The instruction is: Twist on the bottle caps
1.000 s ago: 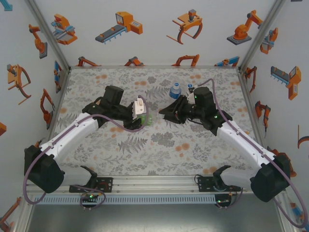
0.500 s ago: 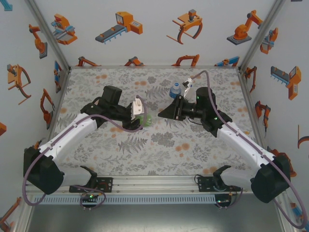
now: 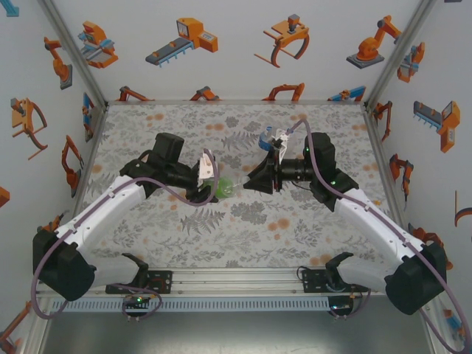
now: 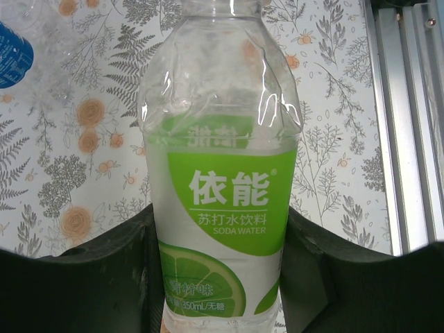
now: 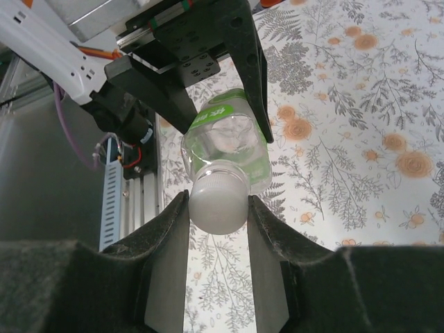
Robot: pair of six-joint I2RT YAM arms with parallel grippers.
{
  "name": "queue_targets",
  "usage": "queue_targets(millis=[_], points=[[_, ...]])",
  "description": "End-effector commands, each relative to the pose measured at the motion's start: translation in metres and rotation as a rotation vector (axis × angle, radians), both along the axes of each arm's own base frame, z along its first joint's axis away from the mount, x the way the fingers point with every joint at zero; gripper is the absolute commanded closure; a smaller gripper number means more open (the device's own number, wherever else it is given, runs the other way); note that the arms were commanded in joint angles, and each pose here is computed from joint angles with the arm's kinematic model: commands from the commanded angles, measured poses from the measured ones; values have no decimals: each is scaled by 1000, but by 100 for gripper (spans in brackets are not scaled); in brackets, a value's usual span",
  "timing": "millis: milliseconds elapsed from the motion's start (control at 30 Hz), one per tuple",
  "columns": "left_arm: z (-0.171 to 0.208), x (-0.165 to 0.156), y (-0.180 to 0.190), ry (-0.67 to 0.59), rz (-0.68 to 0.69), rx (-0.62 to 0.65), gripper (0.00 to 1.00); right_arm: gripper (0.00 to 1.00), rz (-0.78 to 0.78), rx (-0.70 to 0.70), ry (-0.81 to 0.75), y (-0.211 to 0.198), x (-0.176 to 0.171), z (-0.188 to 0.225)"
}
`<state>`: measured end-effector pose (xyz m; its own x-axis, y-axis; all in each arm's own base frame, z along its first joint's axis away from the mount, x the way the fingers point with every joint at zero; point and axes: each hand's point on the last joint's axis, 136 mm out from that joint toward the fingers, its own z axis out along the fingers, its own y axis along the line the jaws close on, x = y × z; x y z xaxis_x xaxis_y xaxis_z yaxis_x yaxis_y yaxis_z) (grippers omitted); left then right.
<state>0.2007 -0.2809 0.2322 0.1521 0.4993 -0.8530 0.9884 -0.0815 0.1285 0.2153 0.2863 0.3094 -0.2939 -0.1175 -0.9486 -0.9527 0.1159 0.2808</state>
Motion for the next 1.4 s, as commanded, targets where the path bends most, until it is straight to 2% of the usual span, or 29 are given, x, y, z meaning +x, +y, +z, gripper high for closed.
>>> queue_targets(millis=[0, 133, 300, 433, 600, 733, 867, 1067, 1200, 1367], points=[[36, -16, -10, -77, -111, -139, 100, 100, 23, -20, 6, 3, -4, -6], [35, -10, -10, -79, -83, -137, 100, 100, -136, -16, 212, 0, 18, -16], [34, 2, -10, -96, -22, -135, 100, 100, -405, 0, 709, -7, 47, -48], [31, 12, -10, -105, 27, -116, 100, 100, -545, -27, 1102, -12, 47, -77], [27, 19, -10, -109, 62, -100, 100, 100, -608, -66, 1389, -13, 36, -92], [27, 21, -9, -115, 70, -97, 100, 100, -614, 29, 1462, -12, 40, -86], [26, 20, -10, -112, 63, -97, 100, 92, -591, 50, 1467, -8, 42, -81], [24, 17, -10, -108, 46, -97, 100, 60, -584, 34, 1322, -12, 47, -62], [24, 16, -10, -106, 40, -94, 100, 48, -597, 2, 1208, -20, 50, -49], [25, 13, -11, -97, 22, -102, 100, 42, -595, -7, 1119, -27, 55, -35]])
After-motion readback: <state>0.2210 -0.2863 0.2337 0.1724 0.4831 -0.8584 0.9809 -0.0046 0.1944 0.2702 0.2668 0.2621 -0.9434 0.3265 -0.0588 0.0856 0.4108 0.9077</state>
